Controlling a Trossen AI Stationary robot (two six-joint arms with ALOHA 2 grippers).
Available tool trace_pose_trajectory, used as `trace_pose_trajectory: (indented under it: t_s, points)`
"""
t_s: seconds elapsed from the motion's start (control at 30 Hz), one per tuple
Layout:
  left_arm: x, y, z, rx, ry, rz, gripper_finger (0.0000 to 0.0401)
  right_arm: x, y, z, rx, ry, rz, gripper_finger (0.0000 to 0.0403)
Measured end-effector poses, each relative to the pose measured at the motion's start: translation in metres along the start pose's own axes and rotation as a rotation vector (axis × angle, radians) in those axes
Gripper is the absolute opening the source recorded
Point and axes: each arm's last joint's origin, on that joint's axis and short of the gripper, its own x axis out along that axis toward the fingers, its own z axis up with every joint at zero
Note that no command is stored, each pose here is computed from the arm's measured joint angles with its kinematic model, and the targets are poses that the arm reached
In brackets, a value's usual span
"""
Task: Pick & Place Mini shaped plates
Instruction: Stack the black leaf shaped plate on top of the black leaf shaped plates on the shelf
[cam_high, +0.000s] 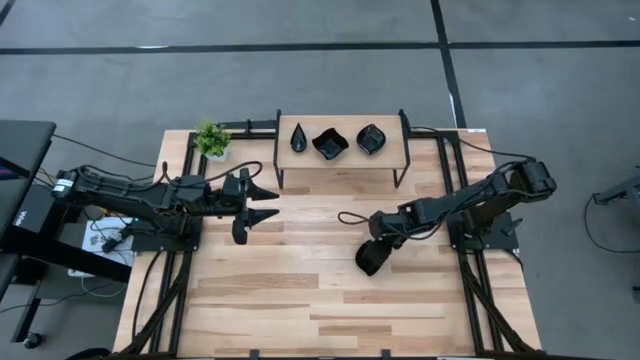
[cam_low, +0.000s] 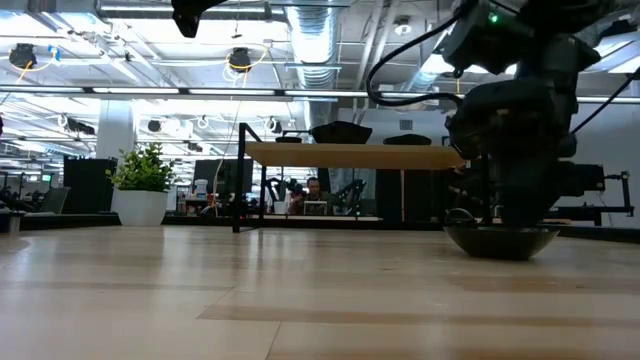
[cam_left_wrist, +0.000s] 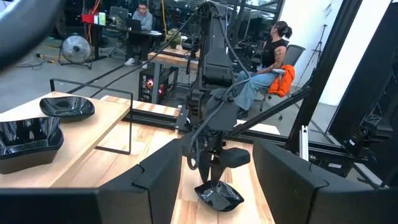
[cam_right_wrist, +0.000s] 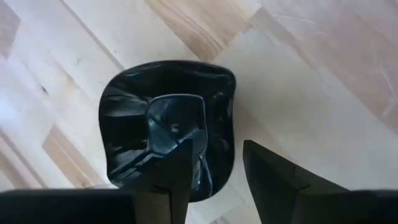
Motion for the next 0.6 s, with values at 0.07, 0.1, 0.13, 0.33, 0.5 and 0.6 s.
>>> trace_pose_trajectory:
  t_s: [0.07, 0.1, 0.13, 0.33, 0.5, 0.6]
  points:
    - [0.0, 0.0, 0.0, 0.0, 0.0, 0.0, 0.02, 0.001, -0.002, 0.0, 0.007, -0.005, -0.002, 0.0137]
    - [0.0, 0.0, 0.0, 0.0, 0.0, 0.0, 0.02, 0.001, -0.003, 0.001, 0.01, -0.004, -0.005, 0.0136]
    - [0.0, 0.0, 0.0, 0.0, 0.0, 0.0, 0.02, 0.001, -0.004, 0.001, 0.013, -0.003, -0.008, 0.0135]
    - [0.0, 0.0, 0.0, 0.0, 0.0, 0.0, 0.02, 0.004, -0.009, -0.001, 0.02, 0.005, -0.014, 0.0113]
    - [0.0, 0.0, 0.0, 0.0, 0.0, 0.0, 0.02, 0.008, -0.012, -0.003, 0.043, 0.018, 0.012, 0.0091]
    - [0.0, 0.0, 0.0, 0.0, 0.0, 0.0, 0.02, 0.008, -0.011, -0.003, 0.043, 0.017, 0.012, 0.0084]
